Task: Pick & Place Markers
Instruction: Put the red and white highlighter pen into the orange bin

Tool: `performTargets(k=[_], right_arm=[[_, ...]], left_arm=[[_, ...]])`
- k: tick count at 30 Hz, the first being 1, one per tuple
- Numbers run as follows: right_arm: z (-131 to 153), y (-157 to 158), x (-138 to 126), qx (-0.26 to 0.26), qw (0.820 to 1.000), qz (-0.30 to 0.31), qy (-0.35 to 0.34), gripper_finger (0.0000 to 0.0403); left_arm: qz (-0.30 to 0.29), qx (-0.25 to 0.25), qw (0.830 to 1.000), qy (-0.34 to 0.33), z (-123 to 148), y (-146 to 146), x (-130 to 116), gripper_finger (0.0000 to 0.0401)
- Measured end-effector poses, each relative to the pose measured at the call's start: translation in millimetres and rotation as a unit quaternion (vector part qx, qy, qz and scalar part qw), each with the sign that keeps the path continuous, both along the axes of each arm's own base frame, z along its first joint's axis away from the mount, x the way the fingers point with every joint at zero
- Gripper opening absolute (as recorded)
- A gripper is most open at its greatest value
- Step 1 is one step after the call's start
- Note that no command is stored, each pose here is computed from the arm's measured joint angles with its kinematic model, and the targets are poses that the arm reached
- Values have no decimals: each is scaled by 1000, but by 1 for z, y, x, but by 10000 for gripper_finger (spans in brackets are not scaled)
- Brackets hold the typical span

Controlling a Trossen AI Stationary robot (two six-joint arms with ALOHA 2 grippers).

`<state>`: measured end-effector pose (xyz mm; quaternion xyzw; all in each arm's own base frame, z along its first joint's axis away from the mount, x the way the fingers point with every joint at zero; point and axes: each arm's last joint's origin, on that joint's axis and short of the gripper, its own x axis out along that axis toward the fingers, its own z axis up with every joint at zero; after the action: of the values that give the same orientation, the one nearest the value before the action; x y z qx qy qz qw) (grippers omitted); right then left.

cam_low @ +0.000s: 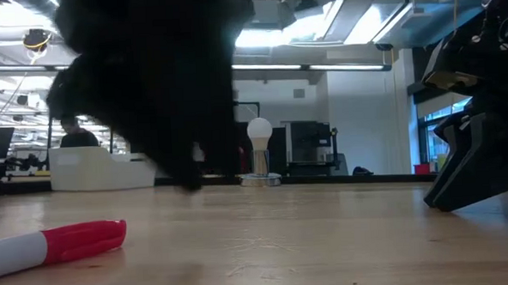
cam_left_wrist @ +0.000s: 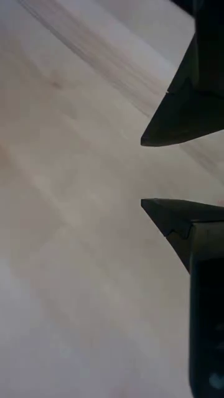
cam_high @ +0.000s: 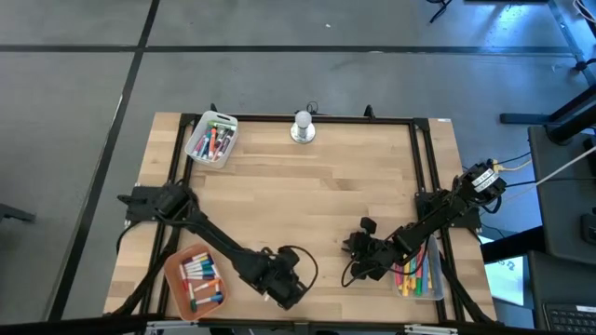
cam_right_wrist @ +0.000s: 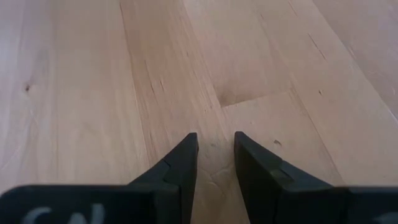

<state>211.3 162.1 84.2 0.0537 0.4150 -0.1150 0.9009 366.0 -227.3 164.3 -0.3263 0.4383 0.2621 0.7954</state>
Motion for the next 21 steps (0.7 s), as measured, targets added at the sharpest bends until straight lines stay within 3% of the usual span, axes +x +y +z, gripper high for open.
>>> performTargets(k=[5, 9, 14, 21], right_arm=[[0, 0, 0, 1, 1000, -1, 0, 107], [0, 0, 0, 1, 1000, 0, -1, 107], [0, 0, 0, 2, 1000, 0, 0, 107], [0, 0, 0, 3, 1000, -1, 0, 107]], left_arm=[[-19, -36, 999, 36, -15, -9, -2, 156], [-23, -15, 998, 62, -20, -14, -11, 170], [20, 23, 996, 84, -15, -2, -18, 178], [3, 10, 998, 68, -2, -10, -20, 177]])
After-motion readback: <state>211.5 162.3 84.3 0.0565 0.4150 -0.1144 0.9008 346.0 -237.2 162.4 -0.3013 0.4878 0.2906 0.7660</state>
